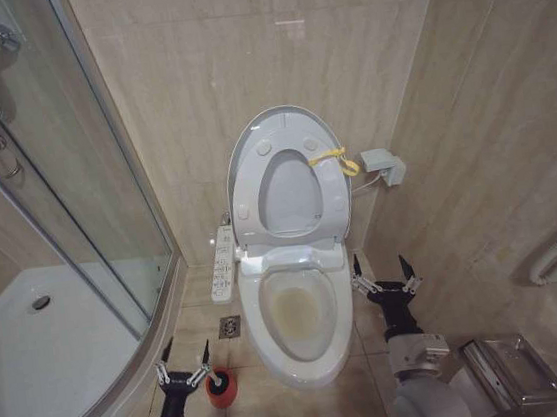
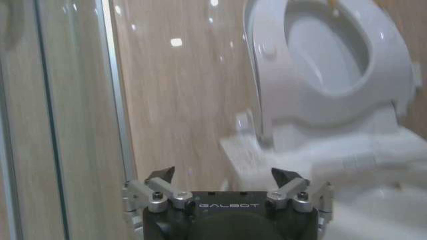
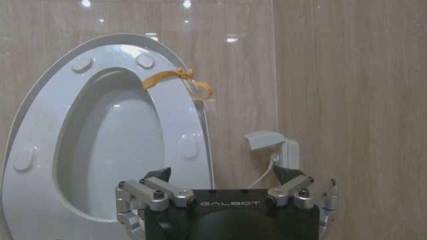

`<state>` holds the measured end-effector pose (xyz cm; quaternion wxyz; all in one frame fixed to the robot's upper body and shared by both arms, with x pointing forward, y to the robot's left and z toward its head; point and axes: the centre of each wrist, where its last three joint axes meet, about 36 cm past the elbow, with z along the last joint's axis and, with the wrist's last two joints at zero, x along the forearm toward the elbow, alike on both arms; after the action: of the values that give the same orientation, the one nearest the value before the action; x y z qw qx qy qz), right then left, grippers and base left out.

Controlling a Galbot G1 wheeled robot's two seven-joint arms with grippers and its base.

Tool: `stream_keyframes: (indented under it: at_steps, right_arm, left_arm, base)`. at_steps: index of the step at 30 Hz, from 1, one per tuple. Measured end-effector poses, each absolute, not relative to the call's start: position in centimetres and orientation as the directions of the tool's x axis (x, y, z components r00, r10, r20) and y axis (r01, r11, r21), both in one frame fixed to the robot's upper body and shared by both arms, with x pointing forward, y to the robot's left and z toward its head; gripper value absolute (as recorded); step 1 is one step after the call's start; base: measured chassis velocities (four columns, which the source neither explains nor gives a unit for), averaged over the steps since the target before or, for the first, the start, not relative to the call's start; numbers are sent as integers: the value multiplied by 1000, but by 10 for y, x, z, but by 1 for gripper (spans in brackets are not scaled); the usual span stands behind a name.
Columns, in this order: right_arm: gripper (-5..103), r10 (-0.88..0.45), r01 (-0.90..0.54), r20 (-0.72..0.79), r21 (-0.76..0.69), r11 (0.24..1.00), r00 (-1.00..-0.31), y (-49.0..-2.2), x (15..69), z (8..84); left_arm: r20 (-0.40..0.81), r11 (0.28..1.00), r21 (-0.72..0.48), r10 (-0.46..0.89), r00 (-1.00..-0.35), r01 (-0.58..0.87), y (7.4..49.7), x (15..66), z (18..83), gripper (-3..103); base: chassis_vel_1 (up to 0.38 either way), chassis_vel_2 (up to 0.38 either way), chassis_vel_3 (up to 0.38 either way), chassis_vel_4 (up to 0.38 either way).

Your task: Open the toilet lid, clean the toilet bowl with a toilet brush, close the toilet lid, and flush.

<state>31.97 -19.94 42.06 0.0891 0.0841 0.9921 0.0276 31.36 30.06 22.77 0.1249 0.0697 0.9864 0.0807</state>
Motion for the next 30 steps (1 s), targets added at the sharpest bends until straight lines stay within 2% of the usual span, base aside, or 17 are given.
stream_keyframes:
  at_steps: [1,7,13,20,30]
  right_arm:
    - [100,172,162,-172,70,984,-970,-199,320,421]
    - [100,172,162,-172,70,984,-970,-199,320,421]
    - [100,172,162,-172,70,984,-970,-199,320,421]
    - [100,172,162,-172,70,984,-970,-199,320,421]
    - [100,172,162,-172,70,984,-970,-199,320,421]
  left_arm:
    - [-256,978,179,151,-955,107,299,315,243,98]
    - [-348,982,180,123,-929,63,288,317,332,100]
    - [-341,988,150,95,-935,46,277,300,386,100]
    - [-288,997,71,-10,-958,-32,274,282,405,100]
    - [-256,998,14,-55,-965,-61,268,256,409,100]
  base:
    - [0,0,0,0]
    - [0,0,0,0]
    - [0,0,0,0]
    - [0,0,0,0]
    - [0,0,0,0]
